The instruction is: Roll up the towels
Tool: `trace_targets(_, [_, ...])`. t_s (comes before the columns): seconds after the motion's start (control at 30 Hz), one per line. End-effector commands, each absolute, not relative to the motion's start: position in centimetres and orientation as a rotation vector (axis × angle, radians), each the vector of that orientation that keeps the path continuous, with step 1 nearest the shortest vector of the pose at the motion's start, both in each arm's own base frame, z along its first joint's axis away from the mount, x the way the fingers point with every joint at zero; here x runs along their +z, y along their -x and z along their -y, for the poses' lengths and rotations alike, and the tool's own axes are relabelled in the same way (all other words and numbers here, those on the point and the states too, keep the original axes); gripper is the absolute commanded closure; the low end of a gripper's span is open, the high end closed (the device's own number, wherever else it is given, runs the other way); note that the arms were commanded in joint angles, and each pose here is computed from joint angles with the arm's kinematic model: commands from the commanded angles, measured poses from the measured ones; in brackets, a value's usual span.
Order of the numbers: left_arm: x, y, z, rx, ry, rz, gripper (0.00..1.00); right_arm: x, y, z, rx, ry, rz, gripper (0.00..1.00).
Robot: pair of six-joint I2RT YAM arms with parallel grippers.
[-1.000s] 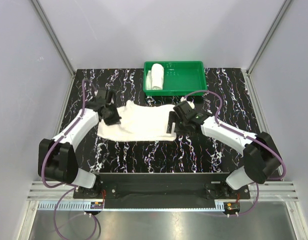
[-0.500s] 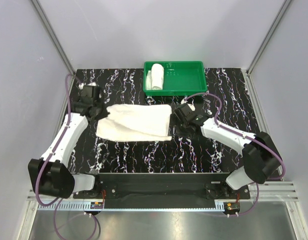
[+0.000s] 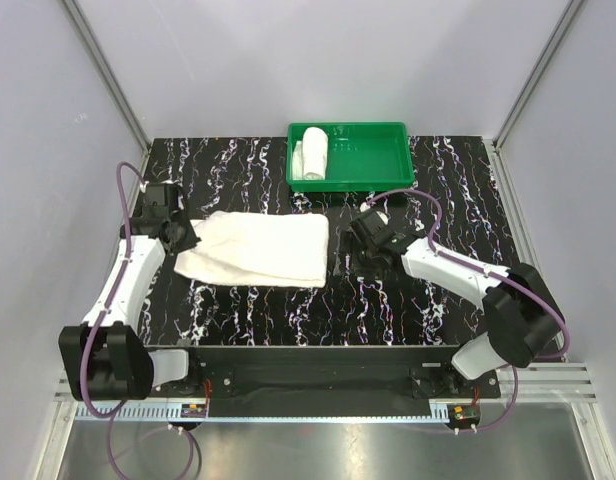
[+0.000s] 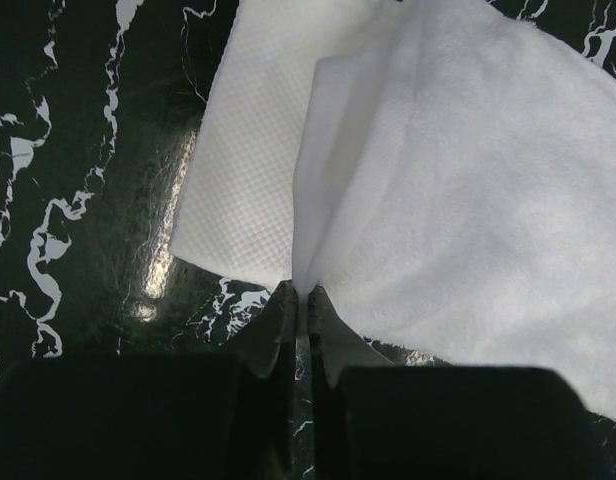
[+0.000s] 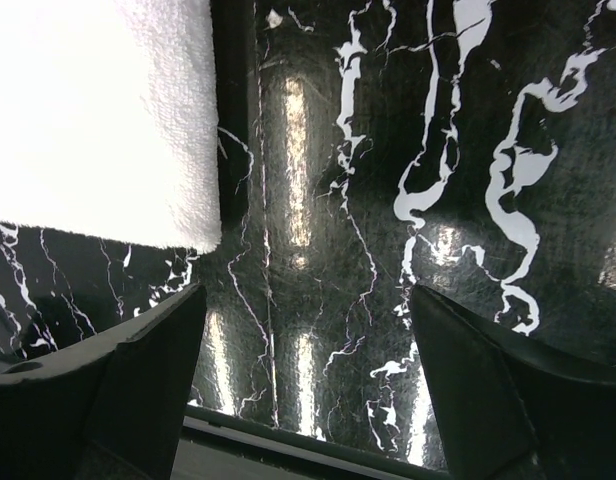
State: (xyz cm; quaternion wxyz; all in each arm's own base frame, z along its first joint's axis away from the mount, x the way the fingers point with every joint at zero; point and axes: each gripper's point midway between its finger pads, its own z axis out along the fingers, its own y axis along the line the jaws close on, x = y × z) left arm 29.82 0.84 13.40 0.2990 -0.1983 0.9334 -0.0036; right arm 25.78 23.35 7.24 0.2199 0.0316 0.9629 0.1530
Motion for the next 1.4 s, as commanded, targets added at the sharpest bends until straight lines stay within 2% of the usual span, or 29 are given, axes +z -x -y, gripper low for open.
trace_targets(0.0, [18.1, -31.7, -1.7, 0.014, 0.431, -2.313, 0.92, 7.2, -26.0, -24.2, 0.496, -0.080, -2.653, 0.11])
trace_targets(0.07, [17.6, -31.0, -3.0, 0.107, 0.459, -2.323, 0.83, 7.3, -25.8, -24.9, 0.555, -0.062, -2.649, 0.11])
trace_targets(0.13, [15.6, -29.4, -4.0, 0.196, 0.506, -2.400, 0.67, 7.6, -26.0, -25.5, 0.596, -0.046, -2.633, 0.11])
trace_targets(0.23, [11.8, -26.7, -5.2, 0.331, 0.612, -2.538, 0.59, 8.0, -26.1, -26.6, 0.665, -0.017, -2.621, 0.10])
trace_targets(0.27, [10.6, -26.1, -5.4, 0.358, 0.653, -2.570, 0.43, 8.5, -26.3, -27.3, 0.710, 0.000, -2.613, 0.10])
trace_targets(0.3, [10.1, -25.8, -5.7, 0.383, 0.677, -2.584, 0.34, 8.8, -26.4, -27.8, 0.734, 0.014, -2.605, 0.10])
trace_targets(0.4, [10.2, -26.1, -5.7, 0.362, 0.713, -2.587, 0.24, 10.1, -27.7, -29.1, 0.789, 0.044, -2.559, 0.09])
trace_targets(0.5, [12.4, -28.6, -4.4, 0.199, 0.678, -2.509, 0.23, 11.0, -29.8, -30.0, 0.845, 0.023, -2.518, 0.09])
trace_targets(0.63, [16.4, -33.6, -1.5, -0.080, 0.560, -2.363, 0.24, 9.5, -32.1, -31.0, 0.876, -0.030, -2.540, 0.09])
trace_targets(0.73, [17.2, -36.4, -0.2, -0.182, 0.527, -2.336, 0.28, 8.1, -32.7, -32.2, 0.919, -0.048, -2.575, 0.09])
trace_targets(0.9, [14.3, -40.0, 0.7, -0.257, 0.535, -2.424, 0.31, 6.0, -32.7, -32.6, 0.930, -0.067, -2.611, 0.09])
trace_targets(1.07, [11.8, -41.8, 0.3, -0.223, 0.511, -2.496, 0.32, 4.5, -32.5, -32.4, 0.903, -0.062, -2.639, 0.10])
trace_targets(1.3, [7.4, -41.5, 1.4, -0.281, 0.501, -2.628, 0.34, 2.1, -32.0, -32.5, 0.909, -0.069, -2.686, 0.10])
trace_targets(1.37, [6.3, -41.1, 1.6, -0.284, 0.513, -2.656, 0.40, 1.7, -31.9, -32.5, 0.912, -0.068, -2.692, 0.10])
